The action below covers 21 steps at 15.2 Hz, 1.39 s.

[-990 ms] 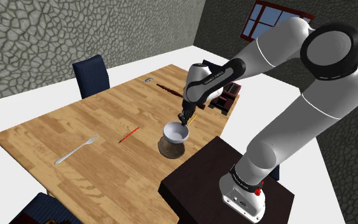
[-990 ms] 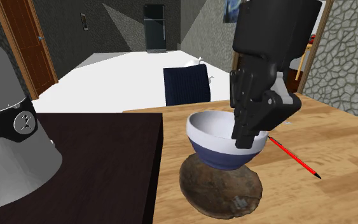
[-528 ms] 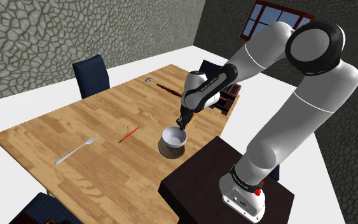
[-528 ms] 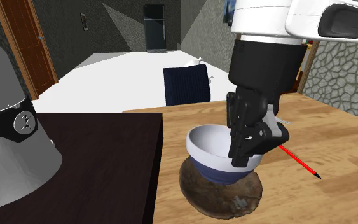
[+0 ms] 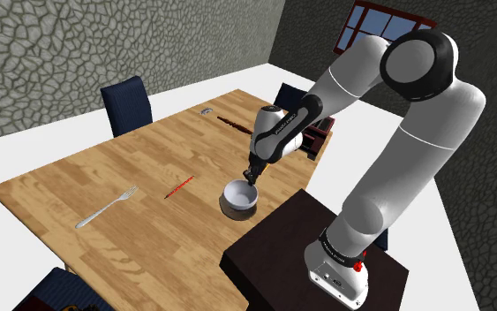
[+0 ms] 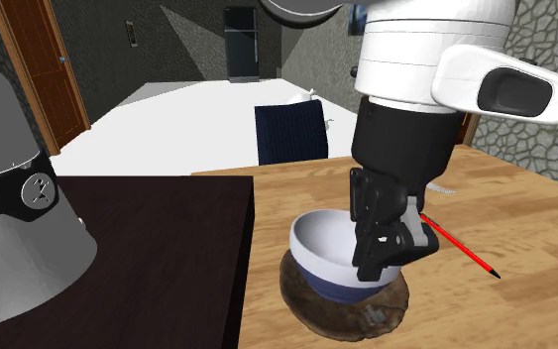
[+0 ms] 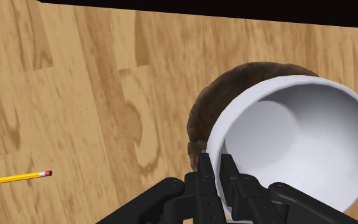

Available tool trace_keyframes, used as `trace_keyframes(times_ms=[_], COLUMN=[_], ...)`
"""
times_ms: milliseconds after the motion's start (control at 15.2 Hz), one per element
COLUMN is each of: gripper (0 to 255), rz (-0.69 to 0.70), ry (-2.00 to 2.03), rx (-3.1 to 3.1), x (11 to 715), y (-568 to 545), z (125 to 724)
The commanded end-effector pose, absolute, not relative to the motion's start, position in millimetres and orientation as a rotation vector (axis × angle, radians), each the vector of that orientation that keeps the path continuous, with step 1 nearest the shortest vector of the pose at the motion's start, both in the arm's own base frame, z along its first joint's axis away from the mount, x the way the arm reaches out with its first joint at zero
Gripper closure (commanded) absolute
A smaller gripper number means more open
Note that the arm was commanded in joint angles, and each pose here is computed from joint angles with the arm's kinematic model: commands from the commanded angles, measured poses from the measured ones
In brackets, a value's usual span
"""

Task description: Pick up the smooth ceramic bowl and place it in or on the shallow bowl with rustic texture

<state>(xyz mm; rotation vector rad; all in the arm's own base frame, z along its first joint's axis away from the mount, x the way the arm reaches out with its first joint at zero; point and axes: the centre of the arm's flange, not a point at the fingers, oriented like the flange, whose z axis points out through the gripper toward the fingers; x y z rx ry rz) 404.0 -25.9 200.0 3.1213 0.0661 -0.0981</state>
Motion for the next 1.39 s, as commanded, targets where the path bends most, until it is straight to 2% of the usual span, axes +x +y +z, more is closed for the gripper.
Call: trace_keyframes(times_ms=[0,198,264,594,858,1320], gripper=[255,255,0,0,0,0], rz=[-0.097,-0.097,-0.097,-0.097,-0.097,-0.097], ry=[0.066,0.066,0.066,0.066,0.066,0.066], rx=[3.121,3.121,3.121,3.121,3.121,3.121], x=[404.3,404.3,404.3,404.4,407.4,407.4], y=[-25.9,-25.9,-25.9,-25.9,-25.0,-25.0], z=[199.6,199.6,199.6,199.6,249.5,249.5])
